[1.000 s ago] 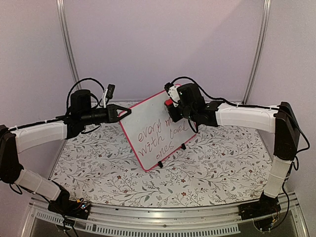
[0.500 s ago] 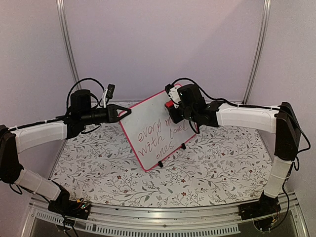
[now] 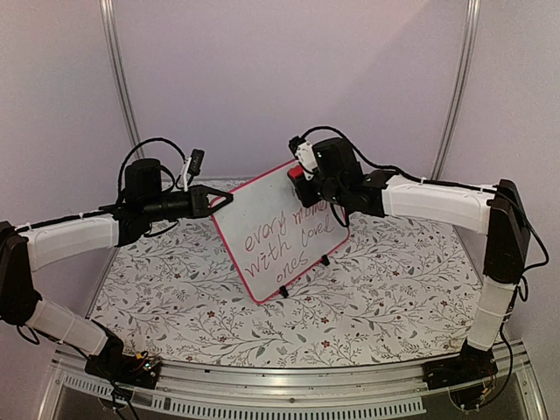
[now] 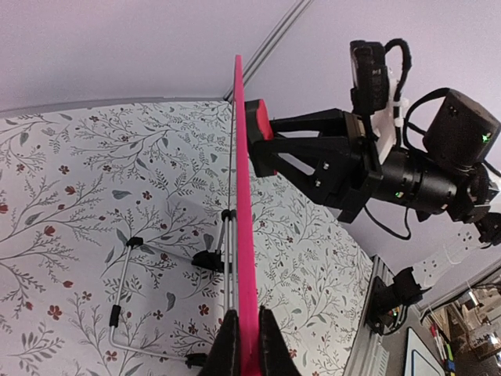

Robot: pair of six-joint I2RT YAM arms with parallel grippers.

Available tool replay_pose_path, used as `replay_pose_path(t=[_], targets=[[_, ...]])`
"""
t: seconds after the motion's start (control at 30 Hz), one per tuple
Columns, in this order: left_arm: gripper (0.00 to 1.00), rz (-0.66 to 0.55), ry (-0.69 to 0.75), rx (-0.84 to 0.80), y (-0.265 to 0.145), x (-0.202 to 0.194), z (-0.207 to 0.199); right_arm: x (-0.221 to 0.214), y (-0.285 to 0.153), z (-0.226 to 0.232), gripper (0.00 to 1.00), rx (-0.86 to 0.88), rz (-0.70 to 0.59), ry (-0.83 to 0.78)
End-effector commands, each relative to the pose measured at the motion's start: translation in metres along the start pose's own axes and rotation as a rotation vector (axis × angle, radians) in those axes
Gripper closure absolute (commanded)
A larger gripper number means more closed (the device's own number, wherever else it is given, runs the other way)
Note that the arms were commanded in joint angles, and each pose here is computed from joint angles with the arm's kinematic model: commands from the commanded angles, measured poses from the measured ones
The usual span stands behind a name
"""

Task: Erase the whiteboard
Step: Erase the whiteboard at the center of the board.

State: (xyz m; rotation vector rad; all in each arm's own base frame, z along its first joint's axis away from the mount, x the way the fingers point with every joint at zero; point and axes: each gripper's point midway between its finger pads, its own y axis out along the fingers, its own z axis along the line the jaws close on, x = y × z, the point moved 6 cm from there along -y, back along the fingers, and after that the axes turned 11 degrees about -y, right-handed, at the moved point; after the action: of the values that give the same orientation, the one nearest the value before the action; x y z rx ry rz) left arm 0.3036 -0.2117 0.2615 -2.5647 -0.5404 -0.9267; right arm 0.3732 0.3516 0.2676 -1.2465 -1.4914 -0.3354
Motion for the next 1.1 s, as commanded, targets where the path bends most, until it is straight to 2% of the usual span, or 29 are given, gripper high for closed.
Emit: replay_pose_path(t=[0.0, 0.3, 0.6, 1.07], targets=[[1.0, 0.051, 0.008, -0.101, -0.001, -0.009, -0.019, -0.029, 0.008, 0.009, 0.75, 0.031, 0.065, -0.005], [1.0, 0.049, 0.011, -0.103, -0.001, -0.008, -0.02, -0.048, 0.005, 0.017, 0.75, 0.069, 0.09, 0.008], [1.0, 0.048, 0.01, -0.102, -0.001, -0.008, -0.02, -0.046, 0.001, 0.024, 0.75, 0.097, 0.075, -0.003], [1.0, 0.047, 0.011, -0.104, -0.002, -0.008, -0.021, -0.066, 0.0, 0.034, 0.75, 0.116, 0.116, -0.014]])
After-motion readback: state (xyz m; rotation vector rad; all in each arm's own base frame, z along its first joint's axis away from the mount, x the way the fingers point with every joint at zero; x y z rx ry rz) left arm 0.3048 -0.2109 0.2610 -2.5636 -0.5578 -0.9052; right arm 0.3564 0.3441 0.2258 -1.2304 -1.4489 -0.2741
